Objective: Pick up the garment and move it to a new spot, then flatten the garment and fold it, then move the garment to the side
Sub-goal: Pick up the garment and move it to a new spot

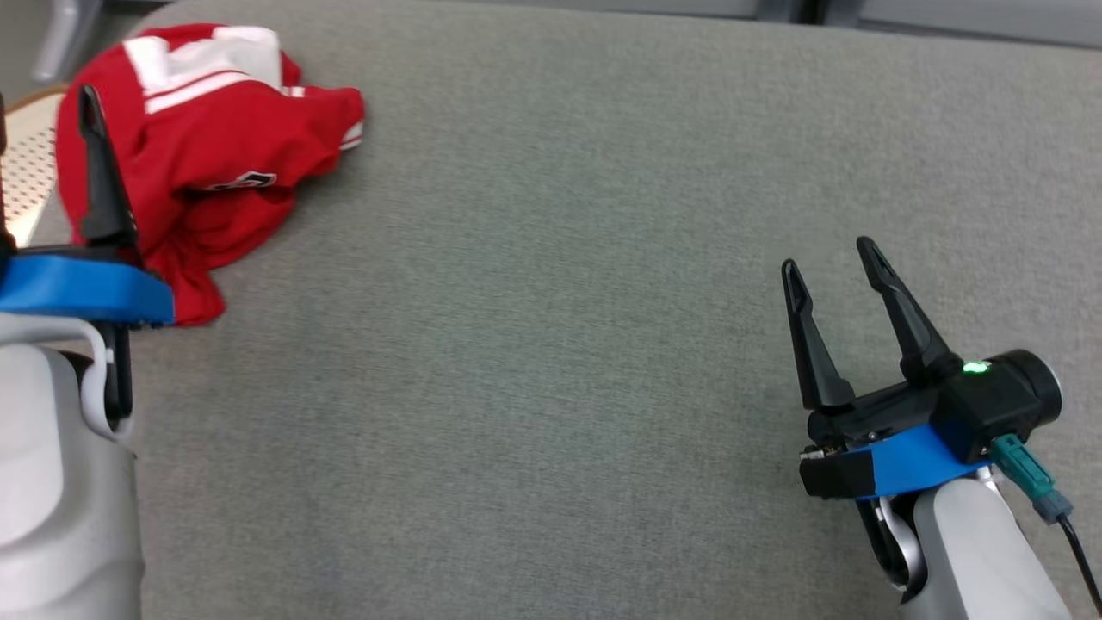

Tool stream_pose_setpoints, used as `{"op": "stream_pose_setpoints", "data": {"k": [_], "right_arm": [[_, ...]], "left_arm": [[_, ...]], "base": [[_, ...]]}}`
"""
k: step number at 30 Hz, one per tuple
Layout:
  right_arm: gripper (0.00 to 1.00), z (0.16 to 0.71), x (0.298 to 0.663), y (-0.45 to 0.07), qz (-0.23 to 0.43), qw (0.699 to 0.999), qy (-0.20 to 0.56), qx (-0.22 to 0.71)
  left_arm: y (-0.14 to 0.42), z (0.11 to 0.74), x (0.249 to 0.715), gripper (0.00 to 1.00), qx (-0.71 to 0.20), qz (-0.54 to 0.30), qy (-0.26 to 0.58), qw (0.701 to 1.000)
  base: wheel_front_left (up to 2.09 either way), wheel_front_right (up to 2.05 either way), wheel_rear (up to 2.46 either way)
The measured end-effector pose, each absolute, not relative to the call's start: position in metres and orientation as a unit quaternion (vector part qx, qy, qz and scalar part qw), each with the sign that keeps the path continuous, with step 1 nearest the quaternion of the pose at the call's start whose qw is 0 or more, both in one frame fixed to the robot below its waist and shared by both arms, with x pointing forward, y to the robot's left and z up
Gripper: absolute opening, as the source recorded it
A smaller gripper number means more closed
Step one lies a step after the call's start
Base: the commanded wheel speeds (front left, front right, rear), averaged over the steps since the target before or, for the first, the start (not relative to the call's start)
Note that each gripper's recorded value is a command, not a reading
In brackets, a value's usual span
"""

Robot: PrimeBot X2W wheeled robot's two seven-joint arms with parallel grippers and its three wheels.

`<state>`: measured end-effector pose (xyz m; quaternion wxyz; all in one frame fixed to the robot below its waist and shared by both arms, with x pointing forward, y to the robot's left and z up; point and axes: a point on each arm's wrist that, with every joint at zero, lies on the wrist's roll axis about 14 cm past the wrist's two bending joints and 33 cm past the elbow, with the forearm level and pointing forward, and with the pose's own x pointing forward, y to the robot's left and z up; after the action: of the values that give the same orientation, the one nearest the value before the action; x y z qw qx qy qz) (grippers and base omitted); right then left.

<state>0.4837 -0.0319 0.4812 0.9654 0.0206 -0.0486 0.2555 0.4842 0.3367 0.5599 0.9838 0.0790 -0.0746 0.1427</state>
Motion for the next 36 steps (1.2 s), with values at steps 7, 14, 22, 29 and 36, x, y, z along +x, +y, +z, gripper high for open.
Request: {"op": "stream_pose_setpoints", "data": {"k": [7, 14, 22, 29, 36], "right_arm": [[1.0, 0.468, 0.493, -0.05, 0.235, 0.971, -0.04, 0.014], [1.0, 0.454, 0.5, -0.061, 0.221, 0.975, -0.029, 0.009], [1.0, 0.446, 0.506, -0.061, 0.221, 0.975, -0.026, 0.007], [1.0, 0.448, 0.509, -0.059, 0.224, 0.974, -0.031, 0.006], [1.0, 0.454, 0.508, -0.06, 0.223, 0.974, -0.036, 0.004]], "left_arm": [[0.337, 0.508, 0.517, 1.0, 0.074, 0.13, 0.003, 0.989], [0.347, 0.444, 0.52, 1.0, 0.064, 0.14, 0.102, 0.983], [0.355, 0.392, 0.498, 1.0, 0.041, 0.159, 0.187, 0.969], [0.359, 0.37, 0.485, 0.0, 0.022, 0.166, 0.24, 0.956], [0.361, 0.382, 0.49, 0.0, 0.03, 0.161, 0.225, 0.961]], "base": [[0.0, 0.0, 0.0], [0.0, 0.0, 0.0], [0.0, 0.0, 0.0], [0.0, 0.0, 0.0], [0.0, 0.0, 0.0]]}}
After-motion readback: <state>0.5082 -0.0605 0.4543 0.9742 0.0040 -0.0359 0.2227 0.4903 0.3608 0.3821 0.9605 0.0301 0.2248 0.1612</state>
